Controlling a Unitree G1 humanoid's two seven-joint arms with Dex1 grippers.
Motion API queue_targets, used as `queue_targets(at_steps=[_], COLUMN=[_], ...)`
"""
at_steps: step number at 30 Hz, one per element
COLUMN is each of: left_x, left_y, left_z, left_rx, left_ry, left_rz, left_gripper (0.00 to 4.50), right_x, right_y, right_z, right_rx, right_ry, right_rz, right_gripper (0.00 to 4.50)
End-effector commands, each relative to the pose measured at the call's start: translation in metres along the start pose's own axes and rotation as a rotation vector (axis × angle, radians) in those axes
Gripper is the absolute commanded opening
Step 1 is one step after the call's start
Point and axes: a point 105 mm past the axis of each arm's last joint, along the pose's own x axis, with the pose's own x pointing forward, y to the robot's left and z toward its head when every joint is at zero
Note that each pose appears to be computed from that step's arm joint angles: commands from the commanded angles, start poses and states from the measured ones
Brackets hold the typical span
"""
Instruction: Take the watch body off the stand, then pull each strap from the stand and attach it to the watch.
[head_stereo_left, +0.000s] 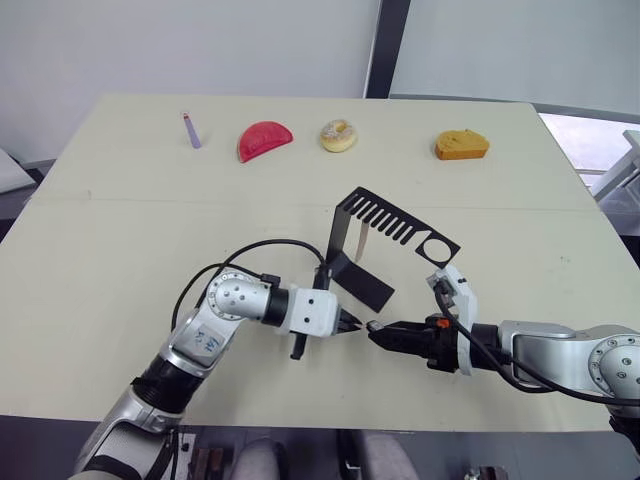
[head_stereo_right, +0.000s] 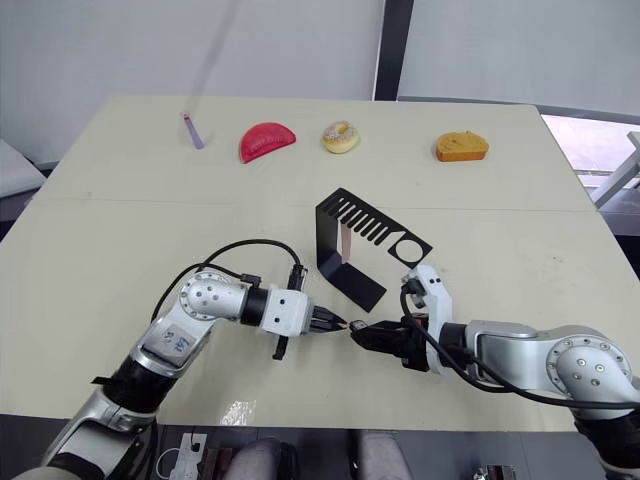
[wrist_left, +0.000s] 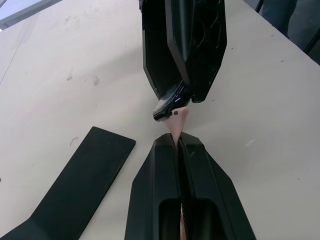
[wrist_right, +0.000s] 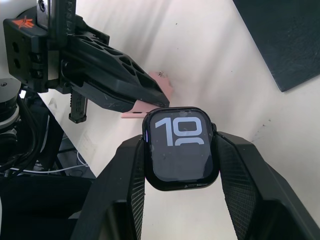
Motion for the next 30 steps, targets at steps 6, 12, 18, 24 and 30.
queue_targets(at_steps=[6,12,18,24,30], left_x=[0.0095,0.0108,0.0108,0.0111,0.0127], left_y=[0.0009,0.0011,0.001,0.0019,0.0028], left_z=[0.0198,0.0204,0.0204,0.0205,0.021], left_rx=[0.069,0.068,0.067,0.07,0.072], left_ry=[-0.063,-0.067,-0.066,-0.066,-0.069], left_rz=[-0.009,-0.006,-0.006,-0.007,-0.007], left_gripper=[0.0,0.0,0.0,0.0,0.0], right_x=[0.0011,0.0012,0.0013,0.0015,0.0017], right_y=[0.029,0.028,0.0275,0.0277,0.0285], right_z=[-0.0038,-0.0035,-0.0038,-0.0037,-0.0035], right_rx=[-0.065,-0.064,-0.063,-0.063,-0.067], right_ry=[0.02,0.02,0.02,0.018,0.018], right_rz=[0.126,0.124,0.123,0.125,0.126], right_gripper=[1.6,1.6,1.6,1.6,1.6])
